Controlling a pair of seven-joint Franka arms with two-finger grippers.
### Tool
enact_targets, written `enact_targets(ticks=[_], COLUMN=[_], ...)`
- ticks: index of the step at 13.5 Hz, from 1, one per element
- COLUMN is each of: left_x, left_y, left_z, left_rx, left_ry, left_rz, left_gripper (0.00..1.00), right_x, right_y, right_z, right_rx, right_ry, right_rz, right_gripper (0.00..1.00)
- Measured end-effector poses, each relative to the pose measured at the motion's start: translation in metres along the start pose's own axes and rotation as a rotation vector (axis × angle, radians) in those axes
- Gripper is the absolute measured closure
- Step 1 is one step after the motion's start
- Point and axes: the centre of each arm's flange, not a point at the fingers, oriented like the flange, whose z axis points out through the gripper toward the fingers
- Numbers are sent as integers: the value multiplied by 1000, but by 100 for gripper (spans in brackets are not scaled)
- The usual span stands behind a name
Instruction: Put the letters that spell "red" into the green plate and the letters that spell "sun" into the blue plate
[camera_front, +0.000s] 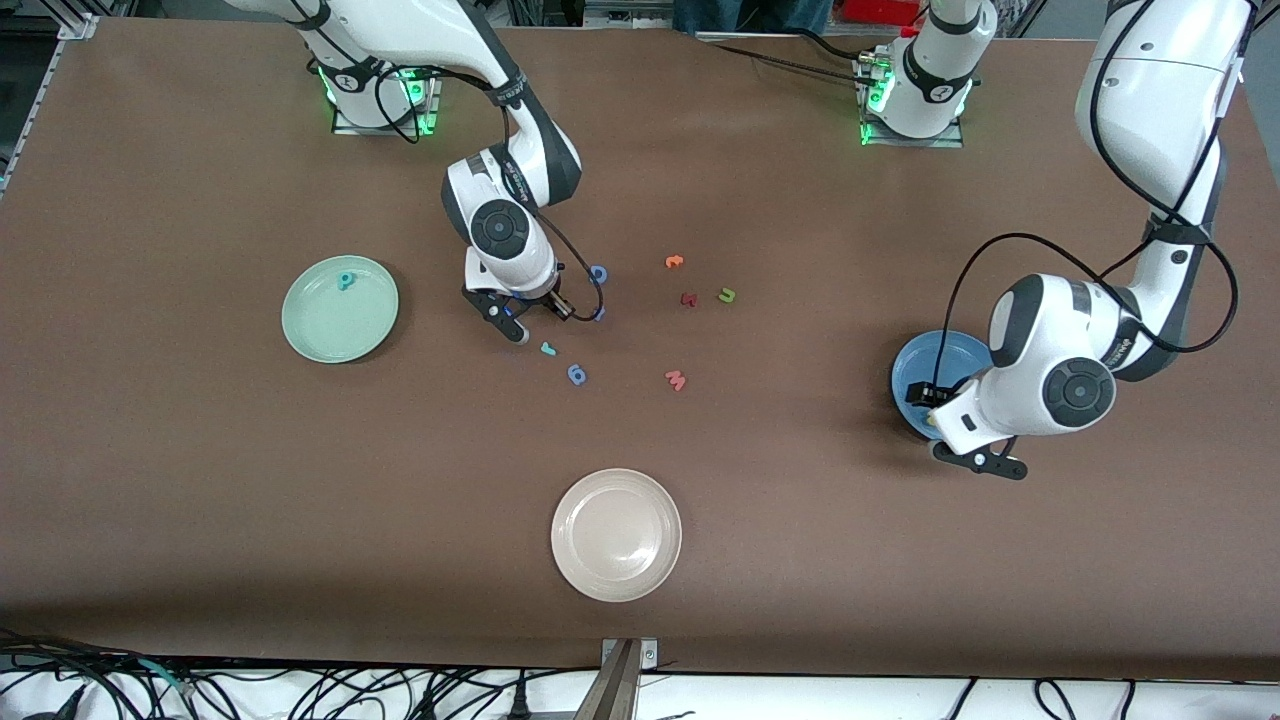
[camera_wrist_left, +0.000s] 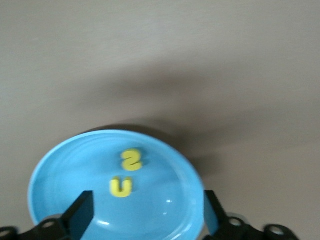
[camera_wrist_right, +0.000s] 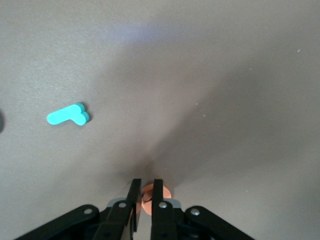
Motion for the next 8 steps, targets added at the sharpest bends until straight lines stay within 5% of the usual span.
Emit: enact_targets(ticks=[5,8], left_x=[-1,-32], left_y=[128,184], left_z=[-13,-6], left_rx=[-60,-94], left_ry=[38,200], left_rz=[63,70], left_gripper=[0,0], right_x=[33,55], right_y=[12,21], right_z=[-27,-70], right_rx=[-77,-112], right_ry=[-29,-67], right_rz=[-23,-40], right_gripper=[90,90])
